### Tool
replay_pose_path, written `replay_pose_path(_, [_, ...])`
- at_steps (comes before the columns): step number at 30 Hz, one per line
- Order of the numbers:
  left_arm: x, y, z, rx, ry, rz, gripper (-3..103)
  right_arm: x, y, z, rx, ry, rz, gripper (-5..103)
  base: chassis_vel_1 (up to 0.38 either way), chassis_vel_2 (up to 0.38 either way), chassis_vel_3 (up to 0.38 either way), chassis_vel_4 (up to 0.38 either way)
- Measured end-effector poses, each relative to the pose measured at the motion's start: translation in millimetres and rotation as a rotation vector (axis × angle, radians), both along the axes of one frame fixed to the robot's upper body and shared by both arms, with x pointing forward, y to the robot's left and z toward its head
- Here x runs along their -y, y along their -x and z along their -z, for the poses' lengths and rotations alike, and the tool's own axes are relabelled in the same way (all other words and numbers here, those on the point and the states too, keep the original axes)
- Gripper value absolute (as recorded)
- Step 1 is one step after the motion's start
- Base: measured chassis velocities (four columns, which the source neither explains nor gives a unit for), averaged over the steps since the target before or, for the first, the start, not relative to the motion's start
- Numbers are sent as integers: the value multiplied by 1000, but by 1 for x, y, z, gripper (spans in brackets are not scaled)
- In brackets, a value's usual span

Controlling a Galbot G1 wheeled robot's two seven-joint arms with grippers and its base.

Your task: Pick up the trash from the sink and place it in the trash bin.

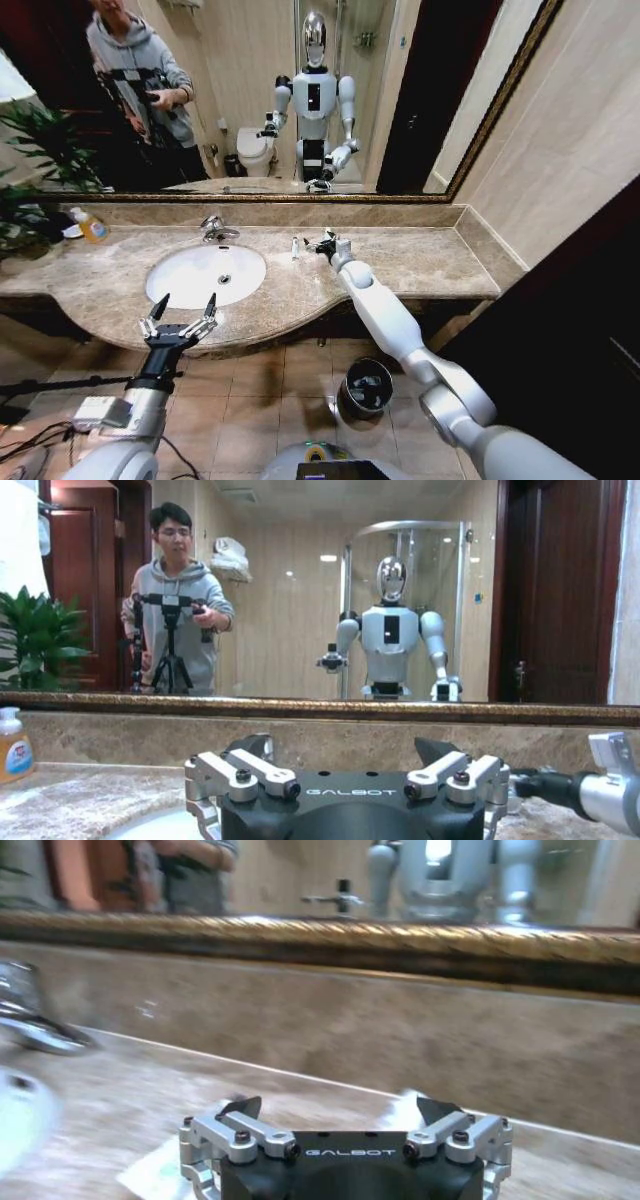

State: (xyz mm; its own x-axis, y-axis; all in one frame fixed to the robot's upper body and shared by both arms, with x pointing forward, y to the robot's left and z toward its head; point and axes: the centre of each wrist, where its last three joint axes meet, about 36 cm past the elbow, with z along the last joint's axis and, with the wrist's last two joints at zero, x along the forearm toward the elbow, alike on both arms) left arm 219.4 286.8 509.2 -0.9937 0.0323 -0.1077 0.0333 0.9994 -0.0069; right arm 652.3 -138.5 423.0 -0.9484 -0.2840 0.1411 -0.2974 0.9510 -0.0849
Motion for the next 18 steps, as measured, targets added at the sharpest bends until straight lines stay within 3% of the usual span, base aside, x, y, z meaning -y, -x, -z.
replay_pose_path(4, [0,0,0,0,0,0,100,22,0,18,-27,19,85,100,0,0,0,0])
replay_pose_path(9, [0,0,0,0,0,0,100,24,2,23,-39,20,93,103,0,0,0,0])
replay_pose_path(18, [0,0,0,0,0,0,100,14,0,17,-40,0,55,77,0,0,0,0])
